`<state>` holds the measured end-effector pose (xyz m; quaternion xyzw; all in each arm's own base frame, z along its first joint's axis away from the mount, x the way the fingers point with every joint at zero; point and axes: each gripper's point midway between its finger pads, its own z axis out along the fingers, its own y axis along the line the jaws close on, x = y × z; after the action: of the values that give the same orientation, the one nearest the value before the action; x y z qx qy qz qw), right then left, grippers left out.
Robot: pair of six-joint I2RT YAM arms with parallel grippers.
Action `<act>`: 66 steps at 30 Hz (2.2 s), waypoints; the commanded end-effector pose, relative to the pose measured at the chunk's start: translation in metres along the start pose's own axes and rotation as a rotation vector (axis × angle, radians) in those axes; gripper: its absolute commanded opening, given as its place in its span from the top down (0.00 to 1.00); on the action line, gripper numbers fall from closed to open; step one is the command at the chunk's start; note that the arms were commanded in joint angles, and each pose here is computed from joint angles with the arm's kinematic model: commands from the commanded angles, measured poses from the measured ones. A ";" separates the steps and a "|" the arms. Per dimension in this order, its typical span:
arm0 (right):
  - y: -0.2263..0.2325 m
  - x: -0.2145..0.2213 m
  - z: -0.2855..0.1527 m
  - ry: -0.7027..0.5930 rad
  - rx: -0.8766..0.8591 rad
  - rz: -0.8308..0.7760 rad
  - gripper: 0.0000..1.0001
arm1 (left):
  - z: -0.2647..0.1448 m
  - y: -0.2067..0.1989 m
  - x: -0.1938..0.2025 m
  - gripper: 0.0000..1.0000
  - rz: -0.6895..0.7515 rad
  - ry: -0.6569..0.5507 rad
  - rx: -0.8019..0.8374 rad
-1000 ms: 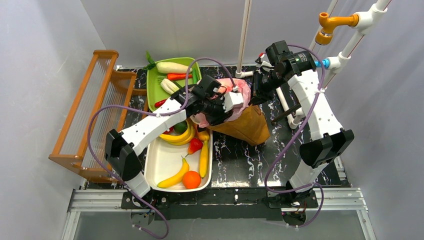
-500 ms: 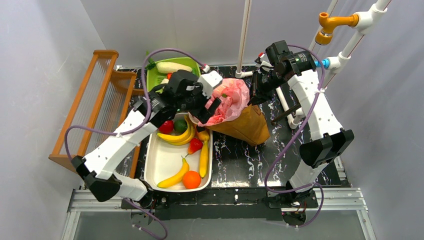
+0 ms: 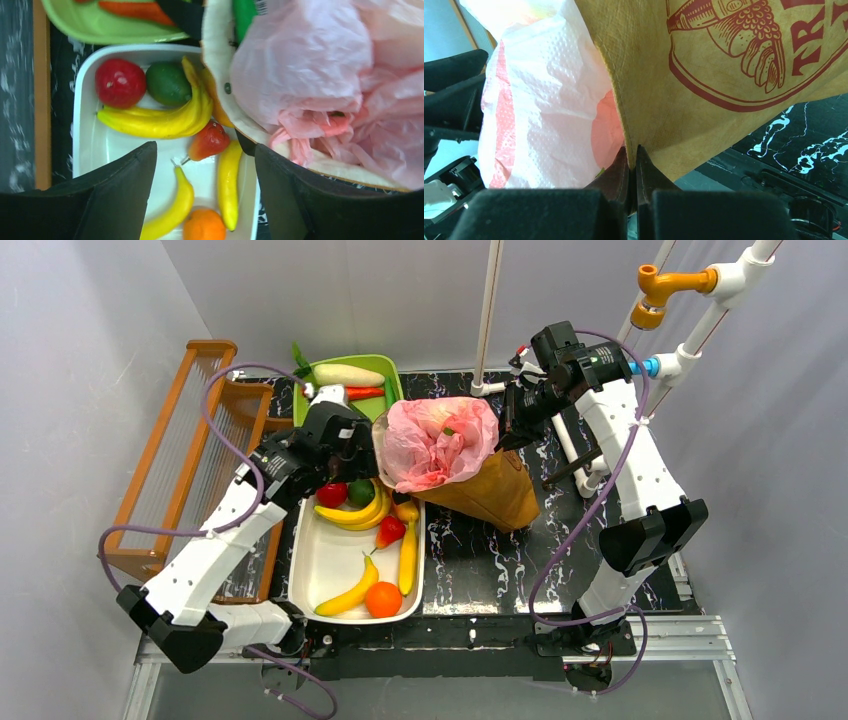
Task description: Place the food into the grocery bag and tie it
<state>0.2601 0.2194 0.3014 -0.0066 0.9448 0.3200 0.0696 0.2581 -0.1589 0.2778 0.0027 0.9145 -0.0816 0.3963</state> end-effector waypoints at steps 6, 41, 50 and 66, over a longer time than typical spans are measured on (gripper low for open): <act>0.014 0.009 -0.010 -0.008 -0.071 -0.032 0.99 | 0.009 0.017 0.020 0.41 -0.455 -0.007 -0.035; 0.005 0.026 -0.014 -0.016 -0.056 -0.015 0.99 | 0.103 -0.009 0.061 0.61 -0.643 0.090 -0.008; 0.000 0.033 -0.014 -0.010 -0.048 -0.010 0.99 | 0.112 -0.040 0.041 1.00 -0.605 0.066 0.153; -0.001 0.070 -0.044 -0.037 -0.040 -0.001 0.99 | 0.008 -0.075 -0.040 1.00 -0.301 -0.006 0.396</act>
<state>0.2127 0.1983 0.3093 -0.0003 0.9449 0.3172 0.0809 0.3042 -0.2257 0.2694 -0.1346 0.8792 -0.2837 0.3582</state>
